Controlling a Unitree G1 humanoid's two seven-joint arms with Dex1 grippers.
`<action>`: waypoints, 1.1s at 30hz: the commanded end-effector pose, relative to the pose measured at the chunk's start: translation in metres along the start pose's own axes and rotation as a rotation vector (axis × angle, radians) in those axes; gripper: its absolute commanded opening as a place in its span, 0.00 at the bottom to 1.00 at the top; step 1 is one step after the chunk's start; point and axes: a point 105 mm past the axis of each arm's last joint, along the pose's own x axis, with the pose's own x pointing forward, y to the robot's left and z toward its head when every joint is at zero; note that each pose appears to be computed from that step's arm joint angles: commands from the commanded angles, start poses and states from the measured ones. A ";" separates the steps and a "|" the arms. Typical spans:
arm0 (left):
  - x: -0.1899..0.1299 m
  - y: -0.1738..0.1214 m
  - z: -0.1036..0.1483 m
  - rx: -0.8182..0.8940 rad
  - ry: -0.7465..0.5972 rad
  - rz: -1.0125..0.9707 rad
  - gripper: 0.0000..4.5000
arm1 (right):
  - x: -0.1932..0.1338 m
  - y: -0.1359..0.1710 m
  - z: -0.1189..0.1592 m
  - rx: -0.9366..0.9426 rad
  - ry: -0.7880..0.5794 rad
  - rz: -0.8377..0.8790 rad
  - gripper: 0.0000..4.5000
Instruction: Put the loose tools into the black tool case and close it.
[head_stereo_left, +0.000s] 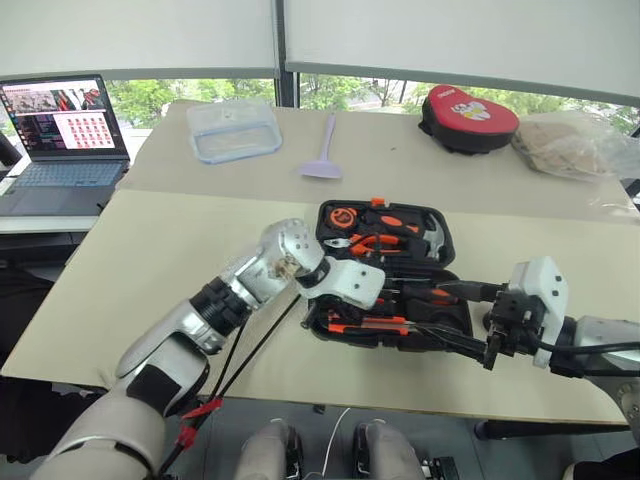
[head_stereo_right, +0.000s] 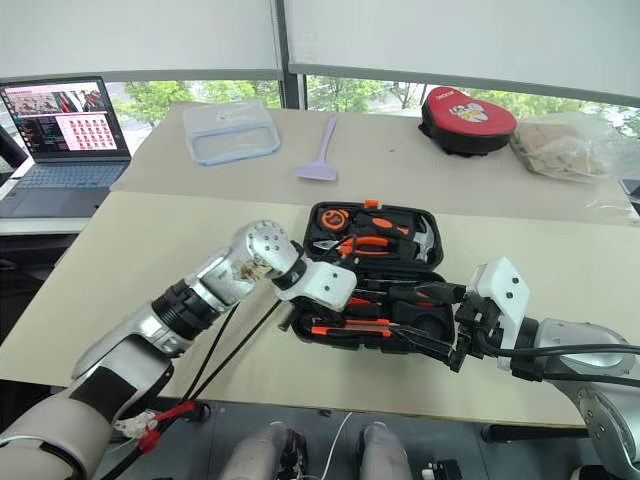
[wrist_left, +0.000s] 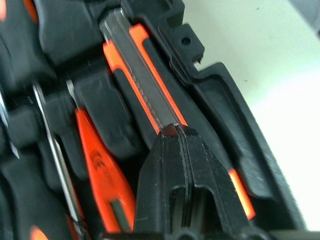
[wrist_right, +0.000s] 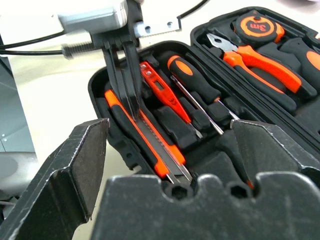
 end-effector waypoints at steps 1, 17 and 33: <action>0.017 -0.015 -0.018 0.001 0.075 -0.076 0.01 | -0.005 0.003 0.004 -0.033 0.002 -0.020 1.00; -0.119 -0.017 -0.004 -0.344 -0.412 0.155 0.48 | -0.083 -0.036 -0.021 0.040 0.163 -0.258 1.00; -0.144 -0.082 0.006 -0.554 -0.523 0.243 0.99 | -0.070 -0.084 -0.077 0.062 0.364 -0.164 1.00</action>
